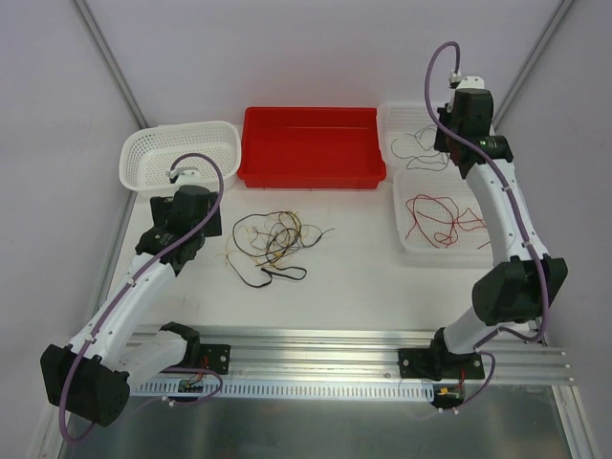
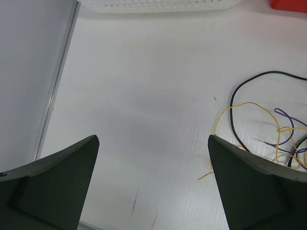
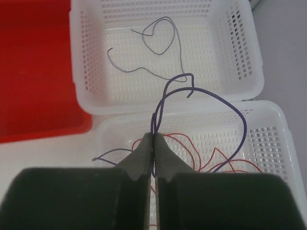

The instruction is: Untangle the cables

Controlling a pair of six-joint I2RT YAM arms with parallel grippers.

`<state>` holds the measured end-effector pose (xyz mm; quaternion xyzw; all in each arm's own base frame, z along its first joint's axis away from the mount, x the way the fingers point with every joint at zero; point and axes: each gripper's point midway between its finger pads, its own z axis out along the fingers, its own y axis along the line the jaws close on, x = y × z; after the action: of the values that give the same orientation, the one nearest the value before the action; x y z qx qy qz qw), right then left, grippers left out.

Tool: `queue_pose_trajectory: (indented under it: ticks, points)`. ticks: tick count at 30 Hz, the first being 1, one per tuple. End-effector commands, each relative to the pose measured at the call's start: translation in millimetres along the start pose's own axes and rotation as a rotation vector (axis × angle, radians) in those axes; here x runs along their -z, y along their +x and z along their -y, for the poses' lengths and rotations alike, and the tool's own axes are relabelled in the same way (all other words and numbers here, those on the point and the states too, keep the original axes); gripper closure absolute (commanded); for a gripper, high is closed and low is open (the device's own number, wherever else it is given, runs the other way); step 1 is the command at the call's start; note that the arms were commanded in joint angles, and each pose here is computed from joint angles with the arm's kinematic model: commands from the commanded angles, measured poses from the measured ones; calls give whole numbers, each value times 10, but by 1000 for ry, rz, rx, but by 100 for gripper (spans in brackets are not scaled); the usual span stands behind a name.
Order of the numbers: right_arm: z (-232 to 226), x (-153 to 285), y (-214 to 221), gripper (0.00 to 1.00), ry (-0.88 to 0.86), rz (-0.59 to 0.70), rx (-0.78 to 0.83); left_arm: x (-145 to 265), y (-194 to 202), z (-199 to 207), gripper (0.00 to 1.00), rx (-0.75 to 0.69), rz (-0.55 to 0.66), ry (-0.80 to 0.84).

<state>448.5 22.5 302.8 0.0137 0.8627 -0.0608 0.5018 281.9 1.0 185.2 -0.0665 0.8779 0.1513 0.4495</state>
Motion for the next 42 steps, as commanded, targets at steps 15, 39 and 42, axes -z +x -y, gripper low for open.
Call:
queue_pose_trajectory:
  ticks: [15, 39, 42]
  points:
    - [523, -1729, -560, 28, 75, 153, -222, -86, 27, 146, 1, -18, -28, 49]
    - [-2080, 676, 1093, 6, -826, -215, 368, 45, 67, 610, 1, 20, -75, 316]
    - [-2321, 710, 1422, 8, -907, -286, 431, 32, 120, 689, 1, 18, -103, 348]
